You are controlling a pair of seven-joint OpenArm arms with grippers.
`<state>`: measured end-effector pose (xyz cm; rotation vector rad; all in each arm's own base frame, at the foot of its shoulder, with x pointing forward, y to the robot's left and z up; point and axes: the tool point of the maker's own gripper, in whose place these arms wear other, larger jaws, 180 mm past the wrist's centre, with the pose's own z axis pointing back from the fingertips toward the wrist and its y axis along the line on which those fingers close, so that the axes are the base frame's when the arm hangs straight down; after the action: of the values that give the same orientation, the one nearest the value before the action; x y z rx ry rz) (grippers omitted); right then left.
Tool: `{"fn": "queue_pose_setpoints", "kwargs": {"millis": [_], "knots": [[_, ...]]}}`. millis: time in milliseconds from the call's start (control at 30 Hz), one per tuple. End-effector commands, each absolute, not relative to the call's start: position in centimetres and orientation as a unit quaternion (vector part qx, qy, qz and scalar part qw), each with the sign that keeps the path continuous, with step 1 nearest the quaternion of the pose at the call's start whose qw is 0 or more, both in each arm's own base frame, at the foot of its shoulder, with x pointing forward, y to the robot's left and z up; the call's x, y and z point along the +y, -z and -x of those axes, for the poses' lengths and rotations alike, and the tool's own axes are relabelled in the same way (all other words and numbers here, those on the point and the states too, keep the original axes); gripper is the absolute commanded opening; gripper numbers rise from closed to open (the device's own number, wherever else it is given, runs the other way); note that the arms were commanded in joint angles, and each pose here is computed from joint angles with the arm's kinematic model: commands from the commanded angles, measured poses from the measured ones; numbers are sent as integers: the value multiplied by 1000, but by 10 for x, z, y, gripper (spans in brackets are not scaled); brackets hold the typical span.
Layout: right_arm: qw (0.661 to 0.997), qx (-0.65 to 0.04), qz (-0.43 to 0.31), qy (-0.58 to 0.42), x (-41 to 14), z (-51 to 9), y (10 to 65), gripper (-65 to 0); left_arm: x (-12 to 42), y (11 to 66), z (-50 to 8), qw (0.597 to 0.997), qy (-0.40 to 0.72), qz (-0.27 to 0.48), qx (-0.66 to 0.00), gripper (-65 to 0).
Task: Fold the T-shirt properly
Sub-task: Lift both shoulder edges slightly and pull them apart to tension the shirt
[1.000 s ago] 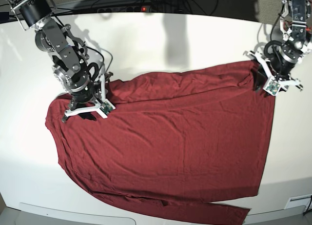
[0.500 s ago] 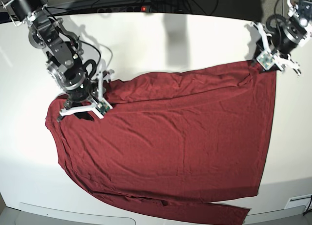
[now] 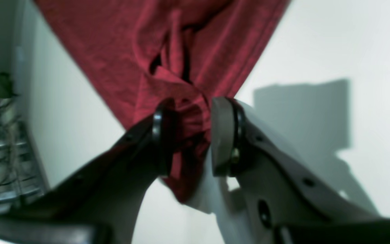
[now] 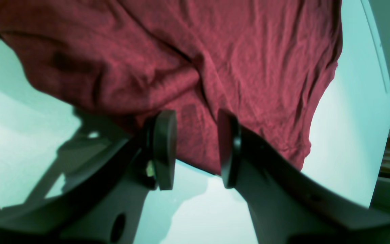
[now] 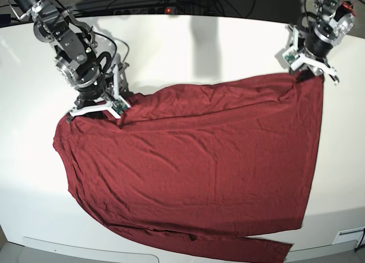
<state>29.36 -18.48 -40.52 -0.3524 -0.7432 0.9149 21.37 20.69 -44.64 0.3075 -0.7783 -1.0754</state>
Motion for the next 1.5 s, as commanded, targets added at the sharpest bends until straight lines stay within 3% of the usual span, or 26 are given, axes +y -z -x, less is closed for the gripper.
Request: {"fn": "queue_pose_setpoints", "kwargs": {"millis": [0,433,533,600,800,1033,1200,1467], "knots": [[808,-366,176,-426,-188,-303,392,-444,218,453,-211,779,509,-154,-333,-469],[808,-366,176,-426,-188,-303,393,-444,236,481,-197,789,527,-148,-279,-471],[808,-366,176,-427,-188,-303,392,-444,233,485,-192,791,533,-133,-269,-542],[808,-366,176,-427,-188,-303,392,-444,232,485,-191,792,532,-130,-269,-551],[808,-366,176,-426,-188,-303,393,-444,233,479,-188,793,541,-139,-241,-436],[809,-364,177,-426,-188,-303,393,-444,203,456,-168,762,589,-100,-251,-433],[811,-360,180,-425,-190,-302,394,-444,226,455,-168,740,622,-127,-224,-433],[817,-347,186,-421,-194,-300,397,-444,246,477,-173,738,634,-124,-197,-433]]}}
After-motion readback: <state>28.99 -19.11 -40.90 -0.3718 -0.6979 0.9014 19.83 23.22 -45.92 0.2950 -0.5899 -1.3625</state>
